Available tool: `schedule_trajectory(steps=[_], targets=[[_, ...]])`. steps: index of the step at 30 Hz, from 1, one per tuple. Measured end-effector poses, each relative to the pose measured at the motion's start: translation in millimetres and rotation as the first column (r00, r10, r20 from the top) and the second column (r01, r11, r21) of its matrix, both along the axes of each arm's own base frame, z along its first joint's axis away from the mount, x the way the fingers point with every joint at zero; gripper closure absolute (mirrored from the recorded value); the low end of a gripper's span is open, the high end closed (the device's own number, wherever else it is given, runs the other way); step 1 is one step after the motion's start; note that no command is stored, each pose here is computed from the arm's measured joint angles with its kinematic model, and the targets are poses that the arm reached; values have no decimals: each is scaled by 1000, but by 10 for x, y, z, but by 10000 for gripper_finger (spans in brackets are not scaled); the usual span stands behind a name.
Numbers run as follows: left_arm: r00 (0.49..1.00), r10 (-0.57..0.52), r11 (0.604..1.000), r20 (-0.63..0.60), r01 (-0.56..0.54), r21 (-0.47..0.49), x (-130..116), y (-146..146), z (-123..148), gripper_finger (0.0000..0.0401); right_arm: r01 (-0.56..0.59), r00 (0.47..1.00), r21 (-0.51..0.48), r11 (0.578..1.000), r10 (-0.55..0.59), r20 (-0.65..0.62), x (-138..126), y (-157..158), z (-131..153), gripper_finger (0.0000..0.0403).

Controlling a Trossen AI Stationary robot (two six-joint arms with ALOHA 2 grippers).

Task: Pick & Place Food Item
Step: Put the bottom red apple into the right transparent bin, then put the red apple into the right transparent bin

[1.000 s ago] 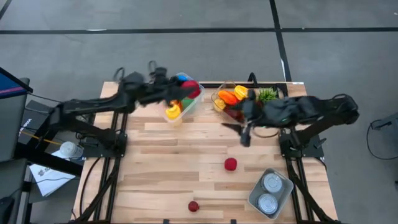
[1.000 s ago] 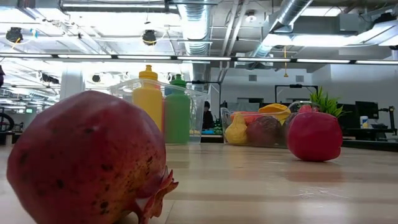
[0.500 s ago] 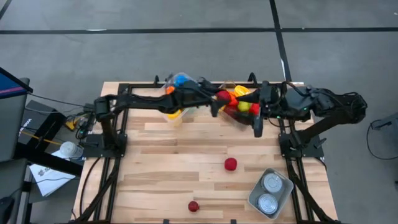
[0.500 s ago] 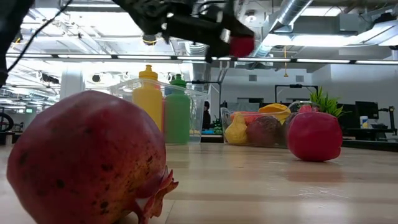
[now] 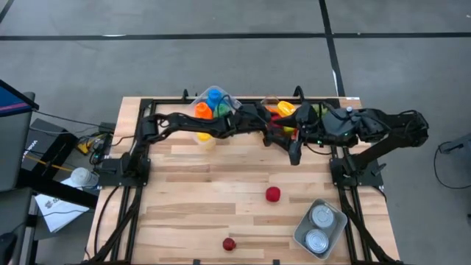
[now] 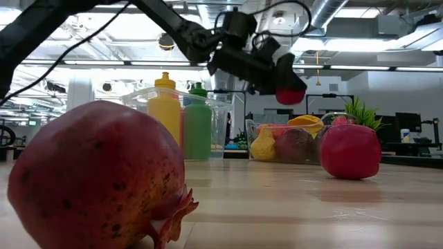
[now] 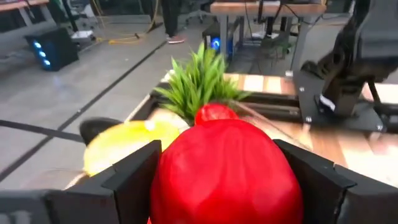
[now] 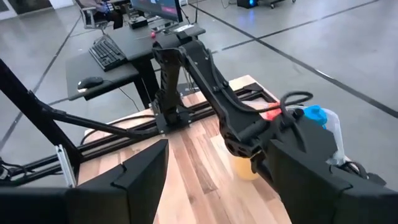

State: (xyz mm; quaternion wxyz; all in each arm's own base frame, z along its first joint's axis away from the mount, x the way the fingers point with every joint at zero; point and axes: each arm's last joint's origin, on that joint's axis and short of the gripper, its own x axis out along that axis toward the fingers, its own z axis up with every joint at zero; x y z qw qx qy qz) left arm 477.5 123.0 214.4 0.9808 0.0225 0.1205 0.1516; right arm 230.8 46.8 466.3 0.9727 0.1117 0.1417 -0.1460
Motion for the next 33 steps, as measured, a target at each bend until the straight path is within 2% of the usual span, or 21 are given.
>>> schedule_trajectory(steps=[8, 15, 29, 31, 33], targets=[[999, -4, 1000, -45, 3, -18, 53, 88, -318, 122, 1, 1000, 2, 1000, -1, -3, 7, 2, -7, 138], [998, 35, 999, -62, -36, -25, 24, 263, -442, 119, 1, 1000, 0, 1000, -1, -11, 5, 1, -13, 138], [997, 32, 999, -66, -33, -22, 12, 260, -397, 26, 1, 999, -5, 1000, -1, -33, -3, -1, -34, 138], [998, 30, 999, -61, -31, -19, -20, 249, -266, 23, 1, 999, -6, 1000, -1, -35, -4, -1, -36, 138], [998, 22, 1000, -62, -23, -14, -104, 221, 4, 22, 0, 999, -8, 1000, 0, -44, -7, 0, -43, 138]])
